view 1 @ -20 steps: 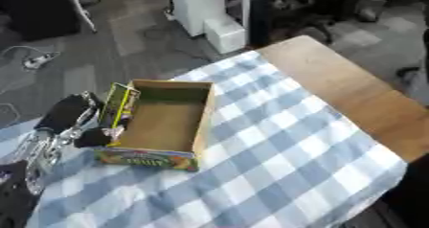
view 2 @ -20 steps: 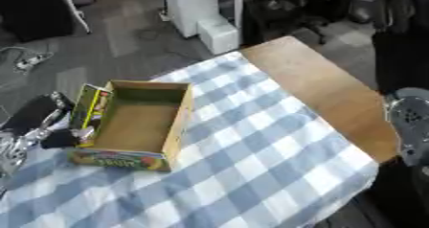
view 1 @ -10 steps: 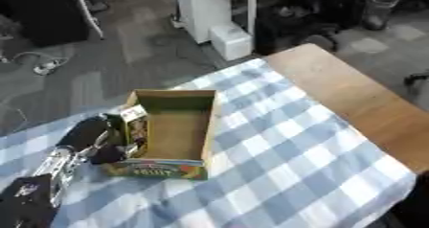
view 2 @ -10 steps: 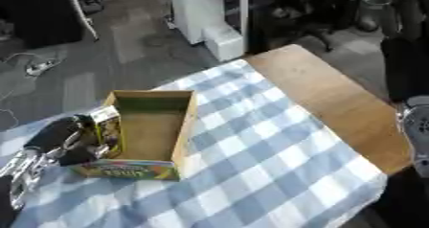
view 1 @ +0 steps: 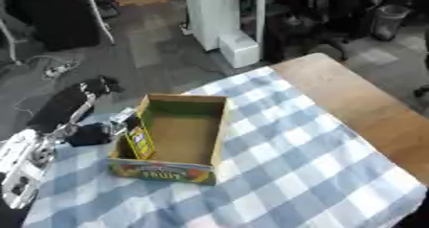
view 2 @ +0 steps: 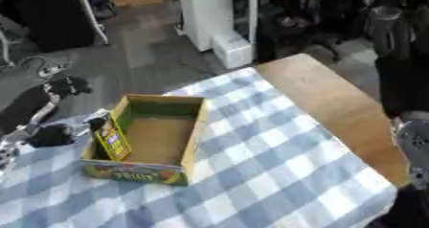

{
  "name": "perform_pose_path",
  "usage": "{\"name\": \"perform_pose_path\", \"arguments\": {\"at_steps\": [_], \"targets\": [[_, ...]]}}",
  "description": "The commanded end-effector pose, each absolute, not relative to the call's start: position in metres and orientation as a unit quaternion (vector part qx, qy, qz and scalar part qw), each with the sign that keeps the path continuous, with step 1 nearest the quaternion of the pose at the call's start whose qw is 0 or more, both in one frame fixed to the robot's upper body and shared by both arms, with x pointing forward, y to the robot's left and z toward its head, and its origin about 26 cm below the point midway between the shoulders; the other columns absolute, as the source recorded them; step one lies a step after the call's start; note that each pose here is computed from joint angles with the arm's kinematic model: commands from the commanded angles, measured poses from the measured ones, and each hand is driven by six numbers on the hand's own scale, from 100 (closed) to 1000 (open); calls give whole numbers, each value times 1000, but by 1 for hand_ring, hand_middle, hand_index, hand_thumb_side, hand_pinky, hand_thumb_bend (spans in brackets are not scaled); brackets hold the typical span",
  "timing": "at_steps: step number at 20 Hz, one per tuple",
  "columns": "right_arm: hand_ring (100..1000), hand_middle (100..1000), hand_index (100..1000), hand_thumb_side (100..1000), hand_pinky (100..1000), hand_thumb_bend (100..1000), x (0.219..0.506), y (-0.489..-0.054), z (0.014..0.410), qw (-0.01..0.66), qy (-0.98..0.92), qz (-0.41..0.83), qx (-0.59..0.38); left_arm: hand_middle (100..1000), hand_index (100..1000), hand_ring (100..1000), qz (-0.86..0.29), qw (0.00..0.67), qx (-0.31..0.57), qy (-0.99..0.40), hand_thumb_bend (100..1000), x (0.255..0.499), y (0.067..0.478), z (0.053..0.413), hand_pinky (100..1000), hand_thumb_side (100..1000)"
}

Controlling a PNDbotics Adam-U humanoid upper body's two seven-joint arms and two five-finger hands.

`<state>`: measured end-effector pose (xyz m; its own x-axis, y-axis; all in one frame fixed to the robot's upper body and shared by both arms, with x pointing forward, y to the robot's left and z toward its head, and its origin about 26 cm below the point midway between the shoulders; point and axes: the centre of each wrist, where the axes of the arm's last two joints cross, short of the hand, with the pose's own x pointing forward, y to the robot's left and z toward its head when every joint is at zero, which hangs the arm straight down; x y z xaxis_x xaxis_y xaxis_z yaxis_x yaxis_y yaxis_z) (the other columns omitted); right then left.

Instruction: Pick up objects on the table and place them in the box.

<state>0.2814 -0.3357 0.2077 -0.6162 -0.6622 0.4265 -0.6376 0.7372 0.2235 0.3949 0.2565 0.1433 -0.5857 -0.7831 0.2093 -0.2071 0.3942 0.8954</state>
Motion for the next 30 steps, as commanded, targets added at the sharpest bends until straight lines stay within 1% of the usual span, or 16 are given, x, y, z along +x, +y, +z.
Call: {"name": "perform_pose_path", "arguments": {"at_steps": [1,2,3,4,6,7,8,10,13,18,30], "targets": [[269,246,422,895,329,100,277,-342,213,235,-910,-11,341,559,678,442,-367,311,276,-832,466,361,238,177,360,849],[267,245,422,892,329,100,275,-343,209,235,-912,-10,335,501,636,359,-327,313,244,-857,454,348,228,178,252,820],[266,245,423,890,329,100,274,-344,205,234,-914,-7,331,471,608,320,-294,311,221,-876,445,337,221,181,207,785],[264,244,424,885,330,100,273,-344,200,235,-915,-1,327,379,526,222,-233,296,195,-905,393,325,215,189,110,697],[261,242,424,880,329,100,270,-344,192,234,-916,15,325,340,501,132,-105,248,151,-951,404,309,208,202,100,647],[260,242,424,880,330,100,269,-345,187,233,-917,23,323,329,497,111,-47,224,131,-965,391,305,204,206,100,652],[259,242,425,880,330,100,267,-345,183,232,-918,30,320,331,496,115,-13,207,114,-972,393,303,200,208,100,650],[257,240,425,878,330,100,264,-346,176,231,-919,41,315,312,491,100,8,194,93,-977,382,302,195,209,100,651],[256,240,425,877,330,100,259,-346,166,229,-922,61,306,306,497,100,18,203,62,-977,359,301,186,208,100,659],[254,239,425,876,330,100,256,-345,157,224,-926,82,294,309,502,100,13,218,23,-976,357,301,175,206,100,664],[258,241,424,864,330,100,256,-337,151,207,-926,103,299,319,511,100,2,224,11,-975,360,298,172,205,100,687]]}}
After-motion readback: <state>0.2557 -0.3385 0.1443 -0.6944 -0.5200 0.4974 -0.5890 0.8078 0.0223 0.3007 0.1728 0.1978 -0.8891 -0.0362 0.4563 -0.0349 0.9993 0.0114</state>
